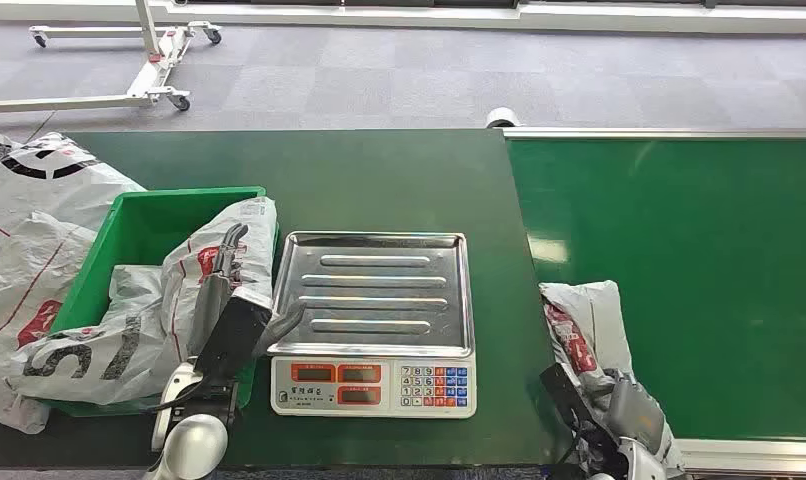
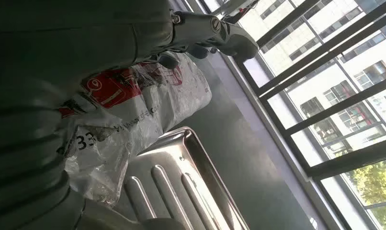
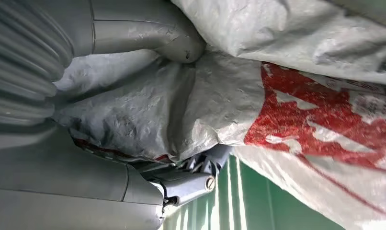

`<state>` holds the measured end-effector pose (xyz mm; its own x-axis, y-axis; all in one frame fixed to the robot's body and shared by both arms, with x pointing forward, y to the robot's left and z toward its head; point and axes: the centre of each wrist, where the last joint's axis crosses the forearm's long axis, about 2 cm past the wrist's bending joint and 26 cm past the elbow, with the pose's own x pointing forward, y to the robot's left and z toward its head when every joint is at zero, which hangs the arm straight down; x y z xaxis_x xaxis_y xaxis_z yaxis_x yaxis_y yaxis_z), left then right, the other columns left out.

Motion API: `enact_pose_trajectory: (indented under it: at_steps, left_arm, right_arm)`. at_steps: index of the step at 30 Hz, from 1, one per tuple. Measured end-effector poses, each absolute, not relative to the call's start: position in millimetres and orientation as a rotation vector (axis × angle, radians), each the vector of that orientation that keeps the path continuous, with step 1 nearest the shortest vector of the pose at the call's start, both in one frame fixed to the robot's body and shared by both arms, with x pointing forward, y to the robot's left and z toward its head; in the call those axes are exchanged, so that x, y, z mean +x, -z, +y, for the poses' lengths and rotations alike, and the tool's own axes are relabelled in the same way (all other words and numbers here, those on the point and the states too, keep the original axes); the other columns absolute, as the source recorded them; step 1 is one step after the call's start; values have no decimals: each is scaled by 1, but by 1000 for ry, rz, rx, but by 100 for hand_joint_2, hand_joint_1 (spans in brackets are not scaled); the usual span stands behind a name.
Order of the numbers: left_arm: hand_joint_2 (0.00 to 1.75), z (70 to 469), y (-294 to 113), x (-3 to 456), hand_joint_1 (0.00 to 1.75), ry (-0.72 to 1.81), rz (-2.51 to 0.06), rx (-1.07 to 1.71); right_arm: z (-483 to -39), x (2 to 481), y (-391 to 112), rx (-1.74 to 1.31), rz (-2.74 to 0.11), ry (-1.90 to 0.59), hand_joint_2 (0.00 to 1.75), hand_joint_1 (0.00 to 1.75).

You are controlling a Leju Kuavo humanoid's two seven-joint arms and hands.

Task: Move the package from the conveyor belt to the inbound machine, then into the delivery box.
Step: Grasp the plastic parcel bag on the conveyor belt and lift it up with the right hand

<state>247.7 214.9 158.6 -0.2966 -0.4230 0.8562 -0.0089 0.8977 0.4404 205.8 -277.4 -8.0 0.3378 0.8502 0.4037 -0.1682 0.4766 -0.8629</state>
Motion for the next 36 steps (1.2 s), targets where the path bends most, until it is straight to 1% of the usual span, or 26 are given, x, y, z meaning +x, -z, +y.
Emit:
enact_pose_trajectory:
  at_steps: [1, 2, 4, 8, 13, 20, 26, 30, 33, 36]
  left_arm:
    - [175, 214, -159, 248, 0, 421, -1837, 318]
    - [175, 213, -159, 248, 0, 423, -1837, 313]
    - [175, 209, -160, 249, 0, 430, -1837, 293]
    - [175, 202, -160, 249, 0, 447, -1838, 263]
    - [175, 199, -158, 249, 0, 452, -1844, 240]
    - [175, 198, -159, 249, 0, 454, -1844, 230]
    - [175, 197, -159, 249, 0, 458, -1845, 224]
    - [175, 197, -159, 249, 0, 463, -1853, 218]
    - [175, 197, -159, 250, 0, 461, -1867, 204]
    - [175, 197, -162, 255, 0, 449, -1893, 179]
  right_arm:
    - [-275, 205, 9, -823, -1008, -768, 175, 116]
    - [-272, 204, 11, -821, -1008, -766, 175, 87]
    - [-262, 201, 17, -803, -998, -757, 175, 0]
    - [-251, 198, 24, -750, -935, -750, 175, 175]
    - [-249, 200, 27, -756, -892, -767, 175, 175]
    - [-253, 198, 20, -818, -966, -697, 175, 175]
    - [-272, 206, -12, -902, -1036, -644, 175, 175]
    - [-282, 214, -32, -1010, -1134, -653, 175, 175]
    - [-297, 234, -56, -1103, -1216, -661, 175, 175]
    - [-315, 264, -87, -1203, -1296, -668, 175, 175]
